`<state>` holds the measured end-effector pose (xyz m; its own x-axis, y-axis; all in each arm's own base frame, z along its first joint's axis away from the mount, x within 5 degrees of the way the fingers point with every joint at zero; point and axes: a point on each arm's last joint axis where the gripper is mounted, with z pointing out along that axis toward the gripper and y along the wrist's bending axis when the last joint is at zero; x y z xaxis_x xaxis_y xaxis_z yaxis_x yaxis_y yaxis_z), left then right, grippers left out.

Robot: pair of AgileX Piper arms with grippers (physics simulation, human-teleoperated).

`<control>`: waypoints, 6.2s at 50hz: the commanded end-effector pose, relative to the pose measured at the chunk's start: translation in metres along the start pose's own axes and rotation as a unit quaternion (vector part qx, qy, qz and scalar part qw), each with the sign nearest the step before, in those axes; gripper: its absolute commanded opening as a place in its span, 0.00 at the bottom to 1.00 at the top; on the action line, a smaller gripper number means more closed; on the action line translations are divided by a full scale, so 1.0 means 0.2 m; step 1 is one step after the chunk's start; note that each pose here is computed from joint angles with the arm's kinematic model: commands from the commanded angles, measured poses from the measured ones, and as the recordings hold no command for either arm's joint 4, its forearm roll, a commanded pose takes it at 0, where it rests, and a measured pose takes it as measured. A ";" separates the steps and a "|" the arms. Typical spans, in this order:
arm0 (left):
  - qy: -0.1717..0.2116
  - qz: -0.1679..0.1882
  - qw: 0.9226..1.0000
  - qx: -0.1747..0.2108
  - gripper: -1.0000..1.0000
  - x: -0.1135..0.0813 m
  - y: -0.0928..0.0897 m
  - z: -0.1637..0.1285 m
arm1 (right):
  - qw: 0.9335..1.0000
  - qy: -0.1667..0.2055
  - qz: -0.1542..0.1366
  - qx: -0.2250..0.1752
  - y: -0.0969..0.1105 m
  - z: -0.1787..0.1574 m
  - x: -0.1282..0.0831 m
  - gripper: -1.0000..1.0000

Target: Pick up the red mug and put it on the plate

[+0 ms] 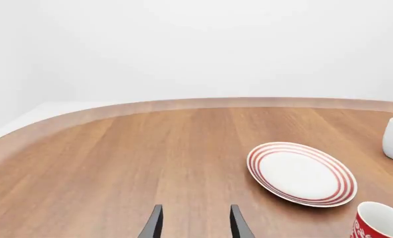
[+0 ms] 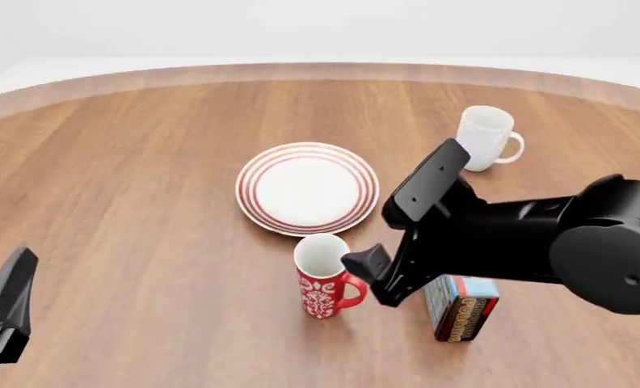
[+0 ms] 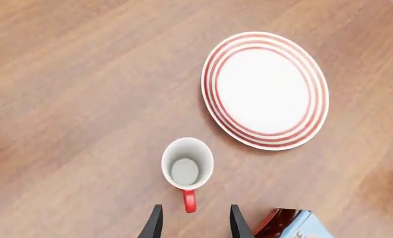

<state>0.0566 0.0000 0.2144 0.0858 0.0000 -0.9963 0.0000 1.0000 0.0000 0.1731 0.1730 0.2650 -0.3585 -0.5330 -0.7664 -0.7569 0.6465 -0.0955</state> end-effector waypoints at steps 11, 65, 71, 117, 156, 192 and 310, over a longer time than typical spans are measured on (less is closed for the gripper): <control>0.000 0.000 1.000 0.000 1.00 0.00 0.00 0.00 | 1.000 0.003 0.006 -0.004 0.02 0.07 0.04 1.00; 0.000 0.000 1.000 0.000 1.00 0.00 0.00 0.00 | 0.999 0.031 0.022 -0.019 0.08 0.22 0.17 1.00; 0.000 0.000 1.000 0.000 1.00 0.00 0.00 0.00 | 0.999 0.034 0.024 -0.019 0.08 0.24 0.18 1.00; 0.000 0.000 1.000 0.000 1.00 0.00 0.00 0.00 | 0.998 0.045 0.042 -0.013 0.07 0.33 0.27 1.00; 0.000 0.000 1.000 0.000 1.00 0.00 0.00 0.00 | 0.998 0.040 0.050 -0.014 0.08 0.35 0.30 0.00; 0.000 0.000 1.000 0.000 1.00 0.00 0.00 0.00 | 1.000 -0.012 0.018 0.004 0.01 0.15 0.12 0.00; 0.000 0.000 1.000 0.000 1.00 0.00 0.00 0.00 | 0.985 -0.106 0.055 0.120 -0.53 0.72 -0.21 0.00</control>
<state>0.0566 0.0000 0.2144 0.0858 0.0000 -0.9963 0.0000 1.0000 0.0000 0.3371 0.1966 0.2277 -0.2791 -0.3628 -0.8891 -0.5609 0.8131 -0.1558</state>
